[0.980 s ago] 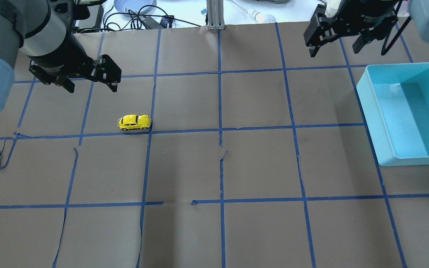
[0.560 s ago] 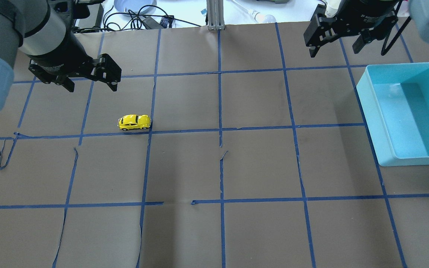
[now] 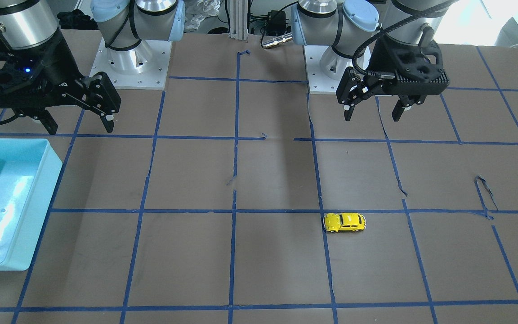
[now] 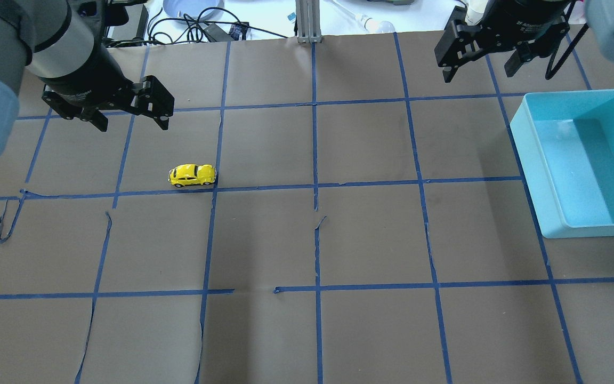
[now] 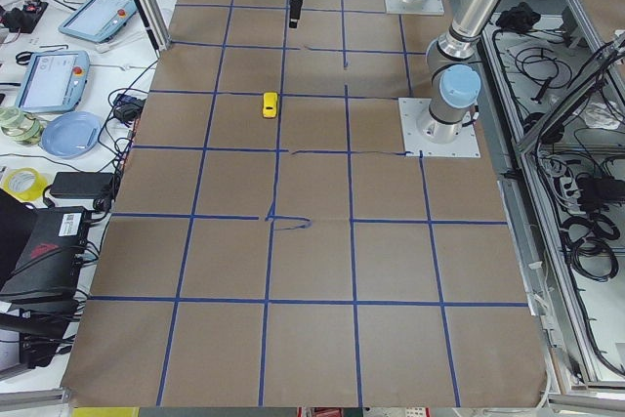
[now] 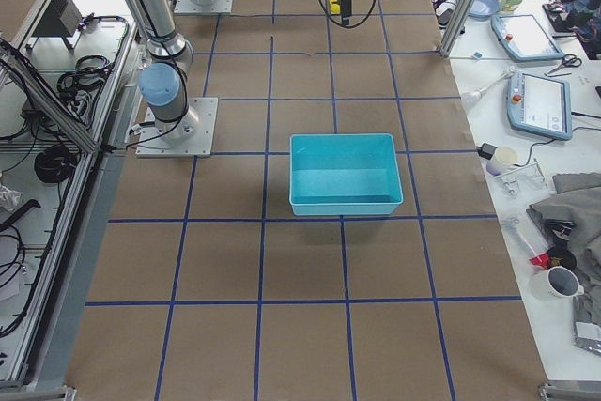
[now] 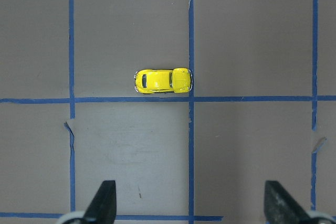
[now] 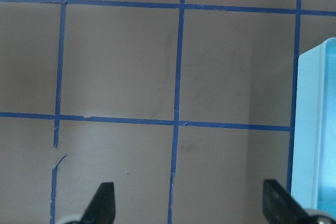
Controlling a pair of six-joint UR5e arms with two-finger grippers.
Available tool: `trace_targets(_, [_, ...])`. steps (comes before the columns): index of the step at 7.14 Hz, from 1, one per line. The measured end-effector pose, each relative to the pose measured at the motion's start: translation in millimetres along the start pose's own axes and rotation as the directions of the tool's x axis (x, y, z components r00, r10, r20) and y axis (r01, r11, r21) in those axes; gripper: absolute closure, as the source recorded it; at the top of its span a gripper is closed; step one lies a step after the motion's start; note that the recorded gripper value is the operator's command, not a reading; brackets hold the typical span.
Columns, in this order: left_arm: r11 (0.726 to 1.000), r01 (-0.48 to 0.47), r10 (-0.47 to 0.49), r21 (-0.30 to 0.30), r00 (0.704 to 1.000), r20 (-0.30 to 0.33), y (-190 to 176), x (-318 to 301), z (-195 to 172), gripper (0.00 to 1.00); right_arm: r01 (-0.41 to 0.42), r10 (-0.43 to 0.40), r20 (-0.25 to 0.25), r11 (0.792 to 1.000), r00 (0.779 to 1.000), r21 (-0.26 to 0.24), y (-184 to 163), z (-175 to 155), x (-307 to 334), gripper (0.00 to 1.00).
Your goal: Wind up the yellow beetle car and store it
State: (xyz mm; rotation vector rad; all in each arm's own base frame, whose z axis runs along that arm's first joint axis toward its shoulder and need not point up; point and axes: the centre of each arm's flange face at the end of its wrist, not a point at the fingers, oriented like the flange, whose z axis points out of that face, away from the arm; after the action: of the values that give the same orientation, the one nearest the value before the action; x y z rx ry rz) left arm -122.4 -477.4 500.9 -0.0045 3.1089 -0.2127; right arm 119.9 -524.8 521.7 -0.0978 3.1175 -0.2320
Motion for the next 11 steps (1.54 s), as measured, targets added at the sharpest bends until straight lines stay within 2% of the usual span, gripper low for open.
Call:
trace_targets(1, [1.0,0.0,0.0,-0.001,1.0,-0.001,-0.1,-0.1,0.0,0.06,0.0,0.0,0.0,1.0,1.0,0.0,0.0,0.1,0.0,0.0])
trace_targets(3, [1.0,-0.003,0.003,-0.002,1.0,0.0,0.1,-0.5,-0.4,0.0,-0.001,0.001,0.0,1.0,1.0,-0.001,0.1,0.3,0.0,0.0])
trace_targets(7, [1.0,-0.005,0.005,0.004,1.0,0.002,1.6,-1.0,-3.5,0.0,-0.002,0.002,0.001,1.0,1.0,-0.001,0.1,0.5,-0.1,0.0])
trace_targets(11, [0.997,-0.077,0.077,-0.001,0.997,-0.017,-5.6,0.0,2.4,0.0,-0.002,0.002,0.0,1.0,1.0,-0.006,2.5,2.8,-0.1,0.0])
